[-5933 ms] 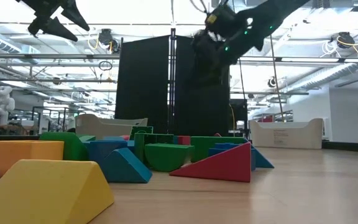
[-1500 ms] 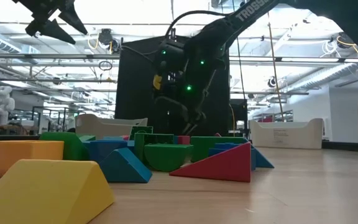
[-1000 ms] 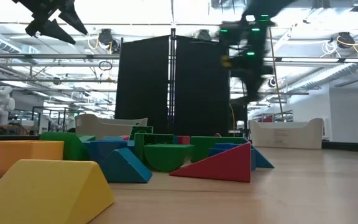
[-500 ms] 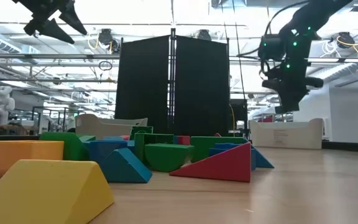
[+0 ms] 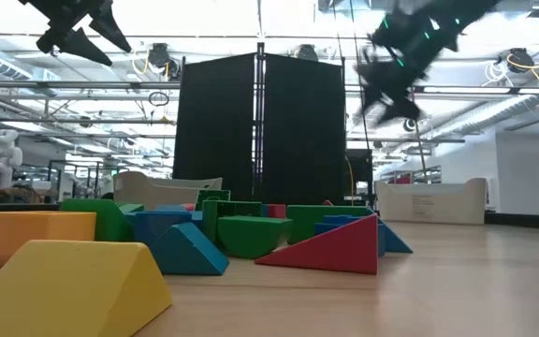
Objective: Sort blocks by size
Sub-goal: Put the rectangular pink block into the white bin
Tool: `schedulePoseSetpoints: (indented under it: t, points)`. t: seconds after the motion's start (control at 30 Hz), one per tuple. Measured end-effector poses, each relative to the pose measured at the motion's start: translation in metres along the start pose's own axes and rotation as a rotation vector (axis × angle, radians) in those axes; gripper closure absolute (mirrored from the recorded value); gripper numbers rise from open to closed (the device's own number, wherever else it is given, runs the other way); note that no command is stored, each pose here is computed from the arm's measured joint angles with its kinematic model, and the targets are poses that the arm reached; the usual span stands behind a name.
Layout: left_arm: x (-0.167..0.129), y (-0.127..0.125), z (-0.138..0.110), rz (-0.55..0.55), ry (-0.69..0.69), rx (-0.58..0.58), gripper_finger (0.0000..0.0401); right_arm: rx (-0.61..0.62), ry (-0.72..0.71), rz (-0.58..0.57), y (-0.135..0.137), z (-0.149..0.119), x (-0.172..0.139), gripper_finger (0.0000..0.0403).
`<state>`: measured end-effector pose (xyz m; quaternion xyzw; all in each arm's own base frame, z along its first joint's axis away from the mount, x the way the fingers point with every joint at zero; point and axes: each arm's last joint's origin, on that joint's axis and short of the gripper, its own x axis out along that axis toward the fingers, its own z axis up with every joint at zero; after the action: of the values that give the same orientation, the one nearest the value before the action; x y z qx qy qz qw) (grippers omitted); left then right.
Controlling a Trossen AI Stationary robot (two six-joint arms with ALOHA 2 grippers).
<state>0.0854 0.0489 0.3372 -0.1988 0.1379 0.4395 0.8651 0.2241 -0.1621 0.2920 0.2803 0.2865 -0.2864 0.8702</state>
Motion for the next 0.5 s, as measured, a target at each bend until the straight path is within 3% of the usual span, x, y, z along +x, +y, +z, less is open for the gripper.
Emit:
schedulePoseSetpoints:
  t: [0.1,0.23,0.37,0.5]
  points:
    - [0.0,0.0,0.0,0.0,0.001,0.001,0.012,-0.195,-0.023,0.15,0.045,-0.008,0.015,0.0213]
    - [0.0,0.0,0.0,-0.001,0.001,0.001,0.012,-0.389,0.083,0.235,0.09,-0.042,0.045,0.0224]
    - [0.0,0.0,0.0,0.0,0.003,0.002,0.012,-0.47,0.216,0.249,0.116,-0.079,0.079,0.0229]
    - [0.0,0.0,-0.001,0.003,0.013,0.007,0.012,-0.466,0.292,0.262,0.129,-0.106,0.106,0.0227]
